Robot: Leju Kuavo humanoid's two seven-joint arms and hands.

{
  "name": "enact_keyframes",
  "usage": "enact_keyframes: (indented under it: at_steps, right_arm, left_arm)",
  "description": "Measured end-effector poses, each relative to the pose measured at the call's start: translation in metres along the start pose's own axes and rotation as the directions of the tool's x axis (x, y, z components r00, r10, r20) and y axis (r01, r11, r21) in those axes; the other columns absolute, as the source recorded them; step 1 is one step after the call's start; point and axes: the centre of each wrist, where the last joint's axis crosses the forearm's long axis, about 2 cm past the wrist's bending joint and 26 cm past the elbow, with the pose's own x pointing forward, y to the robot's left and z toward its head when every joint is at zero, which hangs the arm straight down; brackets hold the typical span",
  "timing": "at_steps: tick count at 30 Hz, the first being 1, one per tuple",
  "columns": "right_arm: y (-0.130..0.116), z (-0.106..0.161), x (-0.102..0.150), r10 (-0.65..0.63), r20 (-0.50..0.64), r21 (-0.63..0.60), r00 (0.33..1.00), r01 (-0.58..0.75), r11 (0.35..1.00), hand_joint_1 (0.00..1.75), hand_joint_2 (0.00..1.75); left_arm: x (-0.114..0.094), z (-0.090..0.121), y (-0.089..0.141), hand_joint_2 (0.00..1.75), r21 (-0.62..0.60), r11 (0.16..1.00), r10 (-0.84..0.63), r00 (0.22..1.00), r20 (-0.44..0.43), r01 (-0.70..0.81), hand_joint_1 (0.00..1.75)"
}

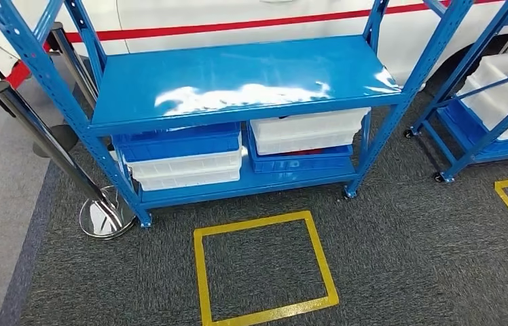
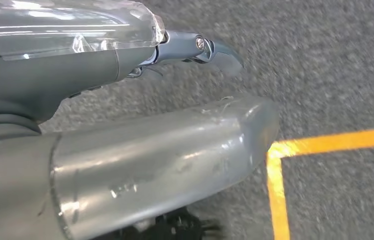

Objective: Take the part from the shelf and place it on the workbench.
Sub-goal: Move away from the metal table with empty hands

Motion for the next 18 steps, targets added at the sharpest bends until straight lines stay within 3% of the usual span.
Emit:
enact_keyframes:
  at_steps: [10, 18]
  right_arm:
    - [0.002, 0.000, 0.001, 0.006, 0.010, 0.007, 1.000, -0.006, 1.000, 0.00, 0.00]
    - [0.005, 0.001, -0.004, 0.014, 0.013, 0.017, 1.000, -0.014, 1.000, 0.00, 0.00]
  left_arm:
    - [0.009, -0.005, -0.002, 0.00, 0.002, 1.000, -0.001, 1.000, 0.015, 0.001, 0.00]
    - [-0.004, 0.002, 0.002, 0.00, 0.012, 1.000, -0.007, 1.000, -0.022, 0.007, 0.00]
